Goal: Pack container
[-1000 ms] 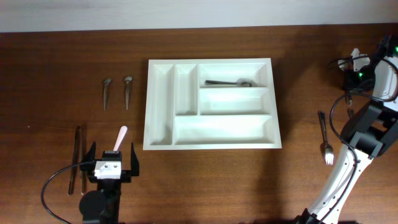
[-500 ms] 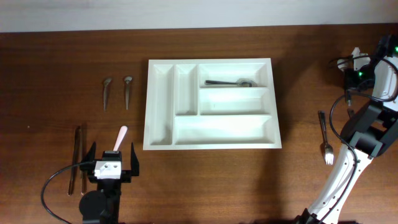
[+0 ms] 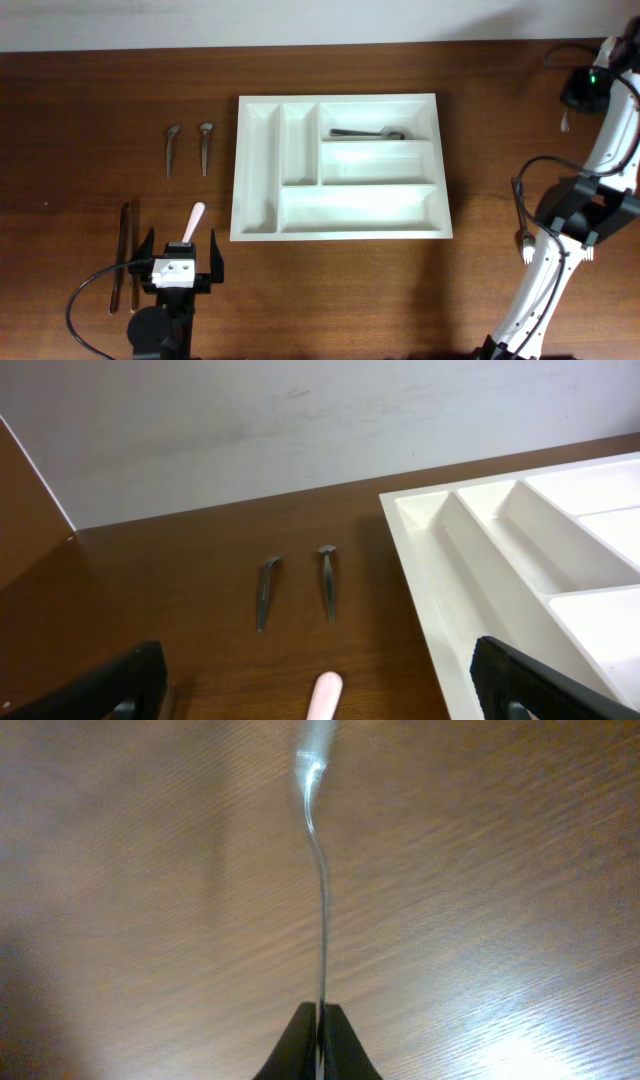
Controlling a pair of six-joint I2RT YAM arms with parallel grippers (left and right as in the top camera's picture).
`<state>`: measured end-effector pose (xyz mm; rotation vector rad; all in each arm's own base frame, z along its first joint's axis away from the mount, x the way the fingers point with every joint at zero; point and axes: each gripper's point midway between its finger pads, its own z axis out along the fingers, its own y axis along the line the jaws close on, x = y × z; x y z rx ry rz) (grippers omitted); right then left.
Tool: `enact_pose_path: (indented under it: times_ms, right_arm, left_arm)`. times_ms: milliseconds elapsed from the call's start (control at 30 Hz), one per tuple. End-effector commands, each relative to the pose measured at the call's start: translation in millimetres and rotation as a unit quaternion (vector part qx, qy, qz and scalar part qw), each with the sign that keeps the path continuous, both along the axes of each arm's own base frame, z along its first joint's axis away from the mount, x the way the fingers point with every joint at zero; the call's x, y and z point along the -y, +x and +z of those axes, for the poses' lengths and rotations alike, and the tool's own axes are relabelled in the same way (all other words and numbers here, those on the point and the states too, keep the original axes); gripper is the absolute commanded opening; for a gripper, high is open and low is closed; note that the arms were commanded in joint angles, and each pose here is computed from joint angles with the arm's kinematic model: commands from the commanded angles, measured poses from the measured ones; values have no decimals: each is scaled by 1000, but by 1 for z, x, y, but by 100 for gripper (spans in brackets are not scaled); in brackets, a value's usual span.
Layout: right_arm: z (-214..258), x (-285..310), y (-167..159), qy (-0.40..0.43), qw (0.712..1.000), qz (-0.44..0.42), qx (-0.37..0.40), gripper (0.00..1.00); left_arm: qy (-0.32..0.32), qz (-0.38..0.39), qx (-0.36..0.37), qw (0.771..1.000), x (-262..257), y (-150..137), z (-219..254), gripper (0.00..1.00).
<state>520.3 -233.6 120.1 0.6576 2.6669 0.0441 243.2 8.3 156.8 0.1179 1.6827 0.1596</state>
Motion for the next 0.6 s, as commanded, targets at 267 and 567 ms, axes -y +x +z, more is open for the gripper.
enact_pose_path:
  times_ms: [267,567]
  right_arm:
    - [91,-131,9,146,981,-110,59,4]
    - [86,-140,12,93,984,-142,51,4]
  left_arm:
    - [-5,-3,2,1000,1,0,-1,99]
    - [-5,-3,2,1000,1,0,-1,99]
